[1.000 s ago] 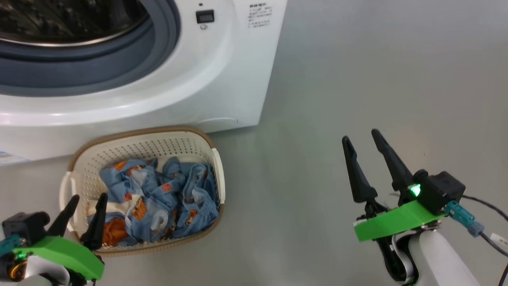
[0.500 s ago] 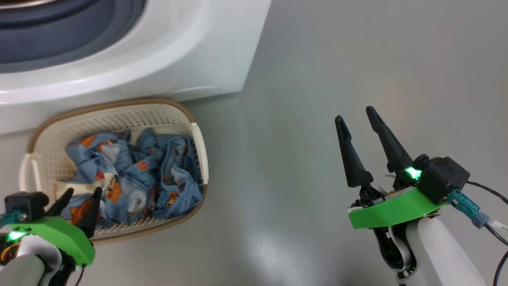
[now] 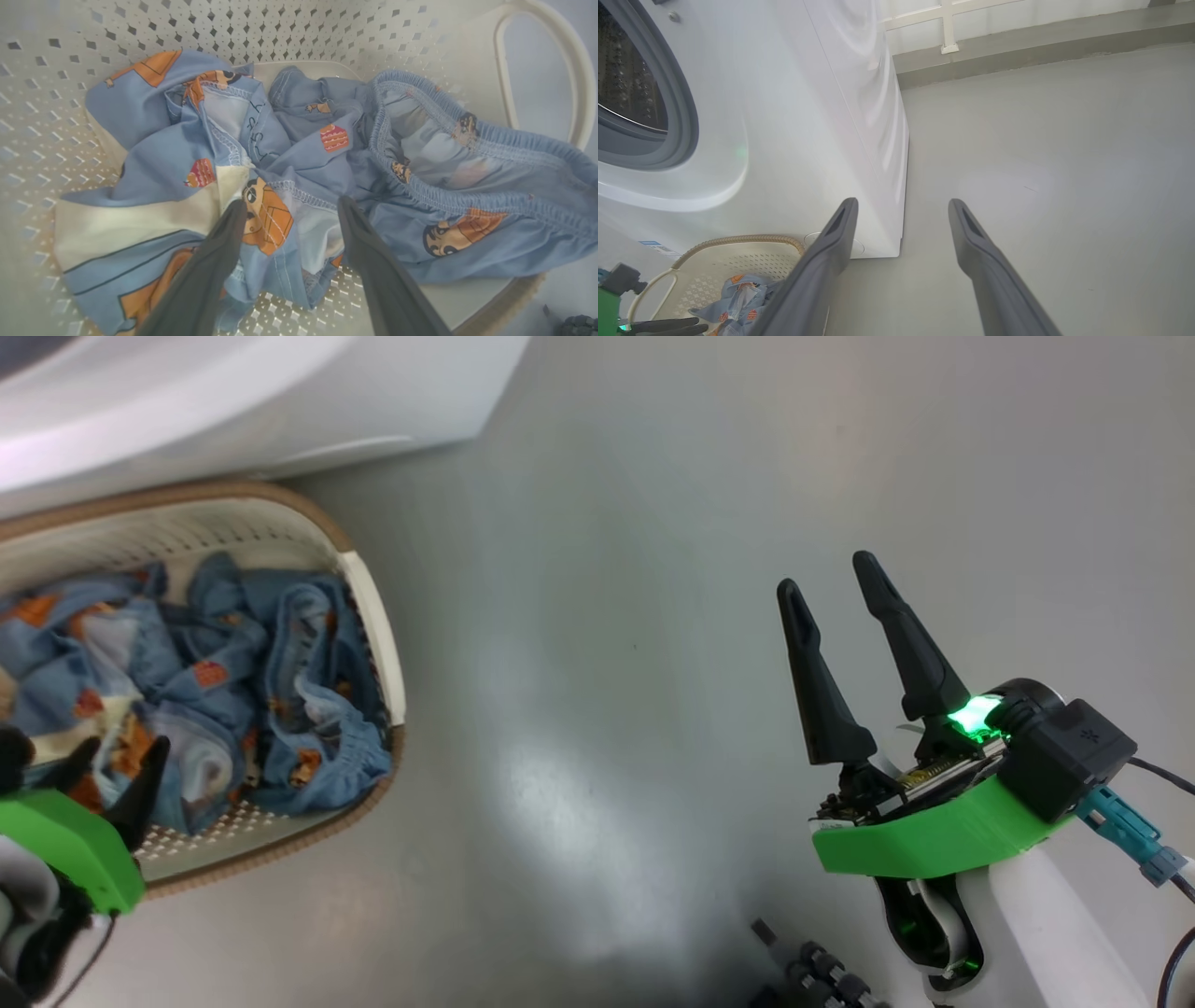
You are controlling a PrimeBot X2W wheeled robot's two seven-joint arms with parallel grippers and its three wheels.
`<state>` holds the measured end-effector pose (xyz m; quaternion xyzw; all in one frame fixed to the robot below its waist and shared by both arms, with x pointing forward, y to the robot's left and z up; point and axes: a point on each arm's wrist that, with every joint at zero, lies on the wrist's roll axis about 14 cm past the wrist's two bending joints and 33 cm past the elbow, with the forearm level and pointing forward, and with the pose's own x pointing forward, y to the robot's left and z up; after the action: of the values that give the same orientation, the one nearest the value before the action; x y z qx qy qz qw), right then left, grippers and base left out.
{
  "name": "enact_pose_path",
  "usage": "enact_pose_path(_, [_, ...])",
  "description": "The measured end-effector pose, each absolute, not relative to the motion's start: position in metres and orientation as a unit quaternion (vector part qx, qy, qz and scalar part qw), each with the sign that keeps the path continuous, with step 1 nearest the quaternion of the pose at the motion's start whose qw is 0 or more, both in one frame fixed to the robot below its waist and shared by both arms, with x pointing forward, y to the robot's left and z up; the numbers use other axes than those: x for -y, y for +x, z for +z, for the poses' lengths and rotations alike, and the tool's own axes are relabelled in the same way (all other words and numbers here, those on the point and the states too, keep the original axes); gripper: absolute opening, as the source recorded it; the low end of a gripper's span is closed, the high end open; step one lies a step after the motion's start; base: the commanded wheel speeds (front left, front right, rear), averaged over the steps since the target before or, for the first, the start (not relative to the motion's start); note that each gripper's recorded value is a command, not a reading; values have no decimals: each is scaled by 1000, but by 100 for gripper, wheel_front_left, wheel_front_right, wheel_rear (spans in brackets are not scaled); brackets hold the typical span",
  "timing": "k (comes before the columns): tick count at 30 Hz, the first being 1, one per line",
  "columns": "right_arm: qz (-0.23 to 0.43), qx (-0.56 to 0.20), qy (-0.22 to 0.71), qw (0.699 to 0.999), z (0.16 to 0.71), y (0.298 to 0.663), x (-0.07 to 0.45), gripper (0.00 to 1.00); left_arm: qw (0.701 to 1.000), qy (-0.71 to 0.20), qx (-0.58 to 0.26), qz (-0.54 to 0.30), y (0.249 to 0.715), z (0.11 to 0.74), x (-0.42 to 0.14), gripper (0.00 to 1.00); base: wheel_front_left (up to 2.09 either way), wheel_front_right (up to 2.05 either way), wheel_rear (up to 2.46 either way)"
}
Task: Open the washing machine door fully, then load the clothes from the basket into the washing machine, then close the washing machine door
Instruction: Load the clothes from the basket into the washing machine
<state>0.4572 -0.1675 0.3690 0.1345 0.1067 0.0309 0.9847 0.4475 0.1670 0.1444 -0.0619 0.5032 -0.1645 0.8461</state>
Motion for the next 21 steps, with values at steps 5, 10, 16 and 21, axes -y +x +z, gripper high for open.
enact_pose_path(5, [24, -119, 133, 984, 356, 457, 171, 100, 838, -53, -518, -167, 453, 122, -169, 100, 0, 0, 0])
enact_pose_path(10, [24, -122, 129, 984, 350, 461, 173, 100, 830, -44, -529, -171, 453, 105, -169, 100, 0, 0, 0])
enact_pose_path(16, [22, -135, 129, 982, 339, 459, 173, 100, 819, -29, -545, -176, 455, 83, -170, 100, 0, 0, 0])
enact_pose_path(21, [14, -139, 125, 982, 336, 458, 178, 100, 811, -21, -559, -172, 457, 68, -173, 100, 0, 0, 0])
